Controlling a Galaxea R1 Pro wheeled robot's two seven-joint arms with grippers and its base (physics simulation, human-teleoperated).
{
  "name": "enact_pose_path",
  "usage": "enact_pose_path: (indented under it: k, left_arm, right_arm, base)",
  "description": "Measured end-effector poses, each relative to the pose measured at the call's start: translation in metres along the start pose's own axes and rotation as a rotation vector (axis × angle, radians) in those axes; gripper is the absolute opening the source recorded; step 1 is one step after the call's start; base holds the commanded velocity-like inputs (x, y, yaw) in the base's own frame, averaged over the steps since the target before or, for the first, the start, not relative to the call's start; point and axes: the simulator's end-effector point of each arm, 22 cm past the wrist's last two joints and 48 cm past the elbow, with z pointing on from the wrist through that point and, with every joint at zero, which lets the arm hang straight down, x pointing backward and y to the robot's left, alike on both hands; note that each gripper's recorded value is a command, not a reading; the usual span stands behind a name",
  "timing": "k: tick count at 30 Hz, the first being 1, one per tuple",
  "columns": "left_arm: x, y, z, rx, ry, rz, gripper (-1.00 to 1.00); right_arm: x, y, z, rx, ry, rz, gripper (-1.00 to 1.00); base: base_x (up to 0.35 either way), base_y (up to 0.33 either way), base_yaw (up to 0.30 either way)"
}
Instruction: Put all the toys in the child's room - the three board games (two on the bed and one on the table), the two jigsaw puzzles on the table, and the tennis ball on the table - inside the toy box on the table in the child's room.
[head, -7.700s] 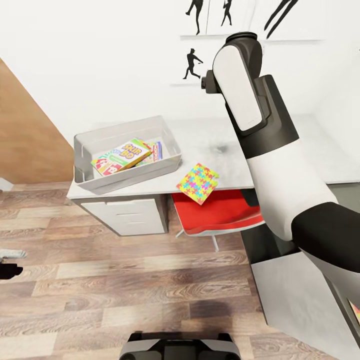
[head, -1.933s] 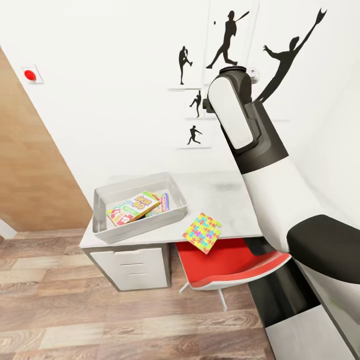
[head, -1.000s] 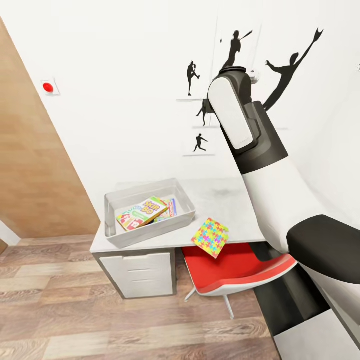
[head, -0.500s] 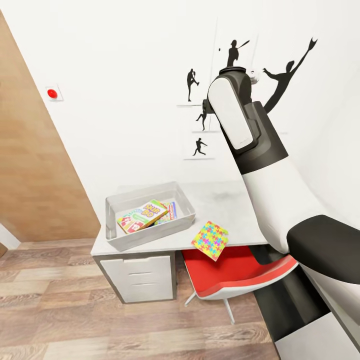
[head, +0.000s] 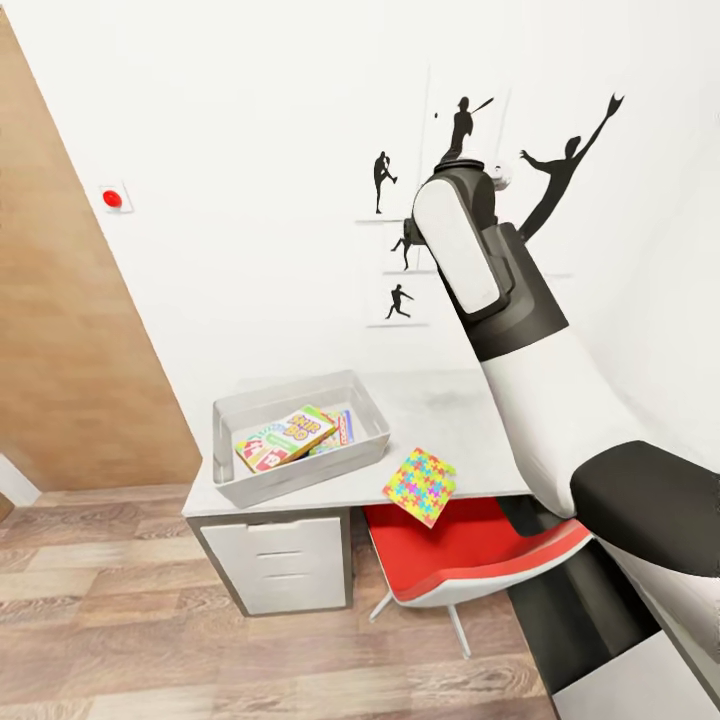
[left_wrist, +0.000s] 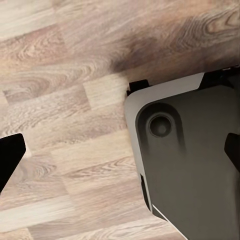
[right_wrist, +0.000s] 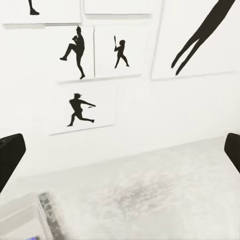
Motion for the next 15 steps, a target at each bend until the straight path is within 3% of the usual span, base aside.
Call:
enact_pose_path:
  k: [4, 8, 15]
  left_arm:
    - [-0.003, 0.001, -0.001, -0.002, -0.006, 0.0, 1.0]
    - [-0.005, 0.001, -0.001, -0.003, -0.013, 0.0, 1.0]
    - [-0.009, 0.002, -0.002, -0.005, -0.023, 0.0, 1.0]
  right_arm:
    - [0.017, 0.0, 0.006, 0.005, 0.038, -0.01, 1.0]
    - [0.058, -0.004, 0.026, 0.038, 0.137, -0.046, 1.0]
    - [0.095, -0.014, 0.044, 0.08, 0.226, -0.064, 1.0]
  base:
    - [0.0, 0.0, 0.0]
    - [0.0, 0.0, 0.0]
    - [0.0, 0.0, 0.0]
